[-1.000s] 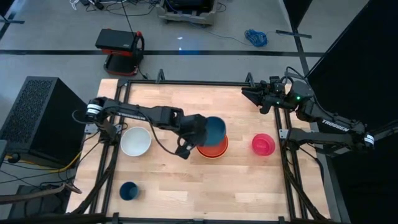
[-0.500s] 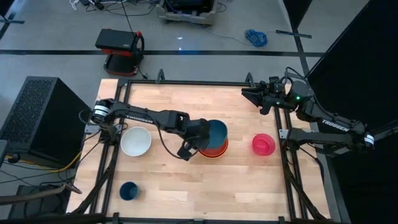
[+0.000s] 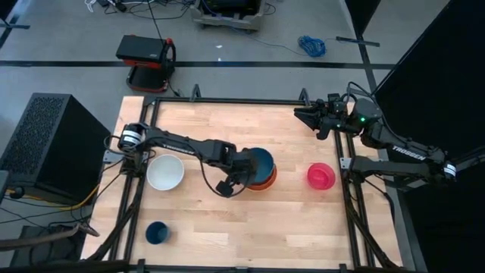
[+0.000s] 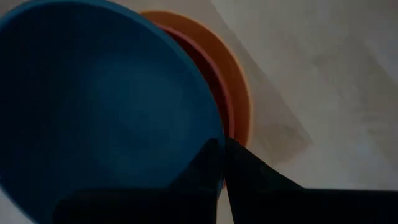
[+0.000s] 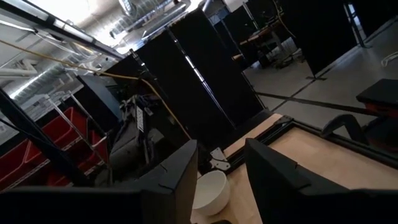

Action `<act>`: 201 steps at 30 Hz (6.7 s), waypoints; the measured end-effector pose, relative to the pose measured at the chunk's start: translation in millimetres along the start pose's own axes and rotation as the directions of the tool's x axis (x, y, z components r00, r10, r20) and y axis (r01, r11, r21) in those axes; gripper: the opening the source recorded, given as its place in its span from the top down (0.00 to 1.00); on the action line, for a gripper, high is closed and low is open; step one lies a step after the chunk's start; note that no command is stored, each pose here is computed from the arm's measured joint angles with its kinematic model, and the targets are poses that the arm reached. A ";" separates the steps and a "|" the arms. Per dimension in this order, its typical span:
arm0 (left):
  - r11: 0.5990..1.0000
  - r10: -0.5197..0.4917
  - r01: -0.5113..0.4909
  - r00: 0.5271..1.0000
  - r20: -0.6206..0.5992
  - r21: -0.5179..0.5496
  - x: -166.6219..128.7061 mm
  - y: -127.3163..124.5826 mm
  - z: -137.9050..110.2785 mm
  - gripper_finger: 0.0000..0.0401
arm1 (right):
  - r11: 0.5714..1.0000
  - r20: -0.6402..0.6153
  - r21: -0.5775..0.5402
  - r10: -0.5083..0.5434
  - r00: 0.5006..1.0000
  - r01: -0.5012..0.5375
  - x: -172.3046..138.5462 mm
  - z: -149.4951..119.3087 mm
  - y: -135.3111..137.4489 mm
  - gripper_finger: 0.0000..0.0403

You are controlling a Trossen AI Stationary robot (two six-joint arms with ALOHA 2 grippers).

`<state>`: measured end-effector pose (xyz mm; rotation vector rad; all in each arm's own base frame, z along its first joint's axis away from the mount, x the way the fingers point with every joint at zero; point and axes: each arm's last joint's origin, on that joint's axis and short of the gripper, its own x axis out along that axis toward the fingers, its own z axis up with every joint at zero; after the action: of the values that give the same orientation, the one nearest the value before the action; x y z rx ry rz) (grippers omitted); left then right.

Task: Nest bowls inside each other
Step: Stack the blue bowl on top of the orange bowl, then stack the white bowl on top of the blue bowl

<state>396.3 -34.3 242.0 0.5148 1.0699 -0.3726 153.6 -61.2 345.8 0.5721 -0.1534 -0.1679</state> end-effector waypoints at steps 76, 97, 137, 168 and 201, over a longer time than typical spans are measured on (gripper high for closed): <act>0.998 -0.045 0.036 0.986 -0.164 -0.060 -0.6 11.0 0.1 0.85 | 1.000 -0.002 -0.005 0.000 1.000 0.000 0.5 -0.2 -0.2 0.69; 0.974 0.052 -0.099 0.972 -0.227 -0.201 -37.4 32.5 3.1 0.60 | 1.000 -0.004 -0.008 0.002 1.000 -0.002 0.5 -0.3 -0.2 0.65; 0.424 0.080 -0.084 0.995 -0.055 -0.902 -143.2 -72.8 -142.2 0.57 | 0.999 -0.029 -0.031 0.011 1.000 -0.012 0.4 -2.0 -0.6 0.59; 0.200 -0.194 -0.098 0.971 -0.138 -0.975 -75.3 -111.3 -184.9 0.30 | 1.000 -0.036 -0.028 -0.003 0.999 0.002 0.4 -3.0 -1.5 0.55; 0.270 -0.017 0.010 1.000 0.006 -0.963 -78.5 -96.7 -164.4 0.98 | 1.000 -0.032 -0.025 -0.015 0.999 0.015 0.4 -3.0 -2.1 0.60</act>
<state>191.1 -17.4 228.9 -0.6509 1.0955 0.3386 154.3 -61.4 342.2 0.5512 -0.1160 -0.1750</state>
